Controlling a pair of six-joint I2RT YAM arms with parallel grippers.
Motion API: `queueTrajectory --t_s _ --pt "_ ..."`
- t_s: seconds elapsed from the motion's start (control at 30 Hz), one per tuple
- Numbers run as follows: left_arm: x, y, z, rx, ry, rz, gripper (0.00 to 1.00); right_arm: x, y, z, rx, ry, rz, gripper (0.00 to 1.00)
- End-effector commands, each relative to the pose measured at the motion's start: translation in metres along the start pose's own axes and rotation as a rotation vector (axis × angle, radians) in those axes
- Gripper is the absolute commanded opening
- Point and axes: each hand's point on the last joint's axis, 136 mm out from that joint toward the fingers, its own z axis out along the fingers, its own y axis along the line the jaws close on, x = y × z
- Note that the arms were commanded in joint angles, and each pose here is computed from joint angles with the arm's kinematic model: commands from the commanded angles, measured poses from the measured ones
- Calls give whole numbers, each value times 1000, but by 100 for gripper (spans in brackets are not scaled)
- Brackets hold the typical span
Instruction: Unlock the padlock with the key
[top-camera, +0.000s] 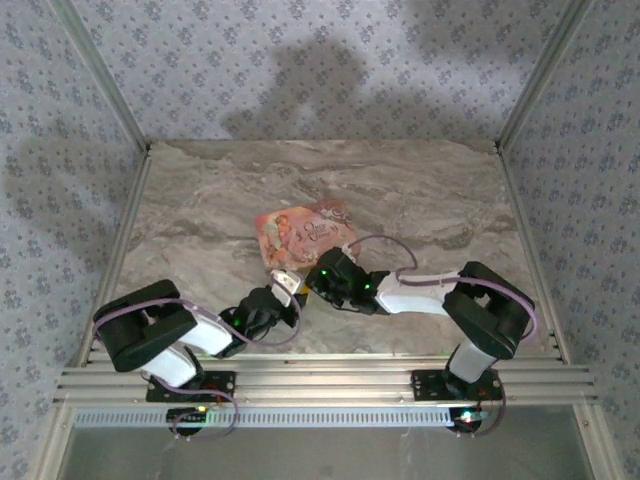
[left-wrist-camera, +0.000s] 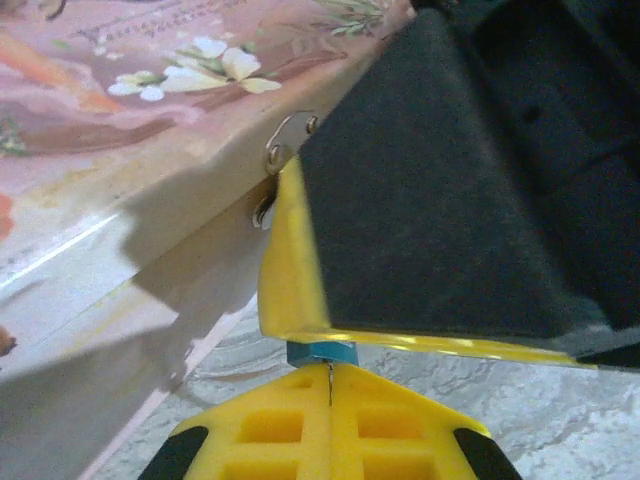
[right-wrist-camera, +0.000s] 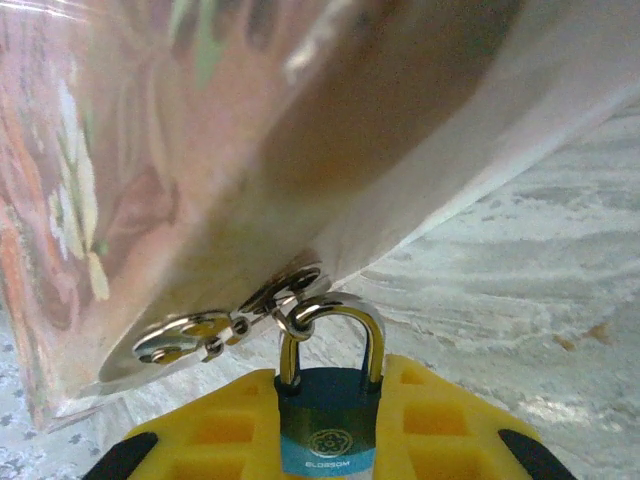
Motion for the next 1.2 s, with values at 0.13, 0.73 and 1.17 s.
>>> queueTrajectory --t_s 0.13,0.73,1.17 --pt "16 5 4 -52 60 107 0 11 25 -16 -40 61 -45 1" --pt "8 11 -2 -89 37 54 0 -13 26 -46 -4 -40 -92 62" --pt "-10 4 -18 -104 13 157 0 9 28 -19 24 44 -115 58"
